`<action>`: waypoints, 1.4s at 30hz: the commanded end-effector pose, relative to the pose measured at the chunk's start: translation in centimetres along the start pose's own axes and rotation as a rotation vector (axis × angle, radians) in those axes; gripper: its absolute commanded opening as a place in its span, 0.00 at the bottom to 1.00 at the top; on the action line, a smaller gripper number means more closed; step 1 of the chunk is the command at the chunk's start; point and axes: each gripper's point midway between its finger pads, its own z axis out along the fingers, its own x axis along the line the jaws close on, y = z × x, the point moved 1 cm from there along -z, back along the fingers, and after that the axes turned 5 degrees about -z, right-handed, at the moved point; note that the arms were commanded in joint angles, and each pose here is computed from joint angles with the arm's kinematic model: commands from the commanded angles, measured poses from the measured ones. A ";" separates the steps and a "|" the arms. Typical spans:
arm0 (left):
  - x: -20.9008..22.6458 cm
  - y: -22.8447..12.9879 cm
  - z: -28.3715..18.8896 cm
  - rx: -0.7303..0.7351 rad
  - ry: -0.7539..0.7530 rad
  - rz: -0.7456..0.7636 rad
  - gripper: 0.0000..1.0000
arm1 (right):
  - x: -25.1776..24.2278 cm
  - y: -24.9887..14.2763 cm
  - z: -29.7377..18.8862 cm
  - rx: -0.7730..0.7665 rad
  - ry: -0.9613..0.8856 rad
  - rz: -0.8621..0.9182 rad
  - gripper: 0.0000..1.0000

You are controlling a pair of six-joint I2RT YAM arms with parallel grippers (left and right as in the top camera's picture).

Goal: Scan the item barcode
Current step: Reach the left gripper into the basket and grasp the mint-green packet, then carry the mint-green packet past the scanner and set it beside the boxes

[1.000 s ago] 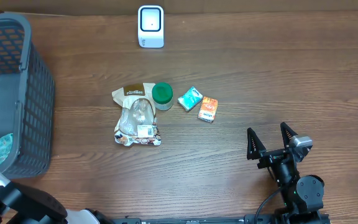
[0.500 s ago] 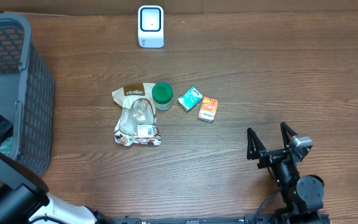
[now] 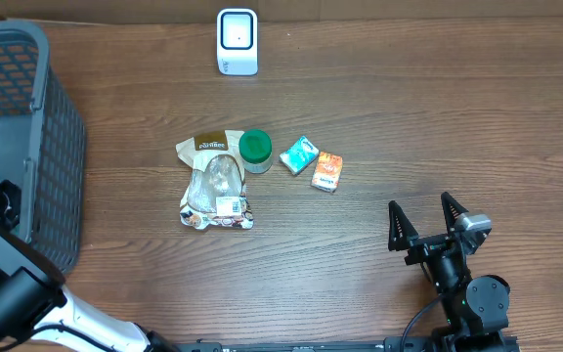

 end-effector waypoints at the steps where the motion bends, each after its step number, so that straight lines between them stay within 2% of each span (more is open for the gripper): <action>1: -0.2 -0.4 1.2 0.028 0.021 0.028 0.63 | -0.1 -0.2 0.0 -0.003 -0.001 -0.002 1.00; 3: -0.2 -0.4 1.3 0.031 0.021 0.028 0.58 | -0.1 -0.2 0.0 -0.003 -0.001 -0.002 1.00; 5: -0.2 -0.4 1.3 0.030 0.021 0.028 0.40 | -0.1 -0.2 0.0 -0.003 -0.001 -0.002 1.00; 7: -0.2 -0.4 1.3 0.031 0.021 0.028 0.15 | -0.1 -0.2 0.0 -0.003 -0.001 -0.002 1.00; 9: -0.2 -0.5 1.3 0.034 0.022 0.029 0.04 | -0.1 -0.2 0.0 -0.003 -0.001 -0.002 1.00; 14: -0.1 -0.8 1.1 0.049 0.026 0.032 0.04 | -0.1 -0.2 0.0 -0.003 -0.001 -0.002 1.00; 18: -0.2 0.1 -1.0 0.035 0.009 0.013 0.04 | -0.1 -0.2 0.0 -0.003 -0.001 -0.002 1.00; 22: -1.7 2.1 -5.8 -0.036 -0.087 -0.009 0.04 | -0.1 -0.2 0.0 -0.003 -0.001 -0.002 1.00; 29: -5.9 3.8 -18.1 -0.272 -0.308 0.034 0.04 | -0.1 -0.2 0.0 -0.003 -0.001 -0.002 1.00; 35: -9.5 0.2 -29.3 -0.517 -0.438 0.161 0.04 | -0.1 -0.2 0.0 -0.003 -0.001 -0.002 1.00; 42: -12.5 -7.7 -37.3 -0.724 -0.477 0.340 0.04 | -0.1 -0.2 0.0 -0.003 -0.001 -0.002 1.00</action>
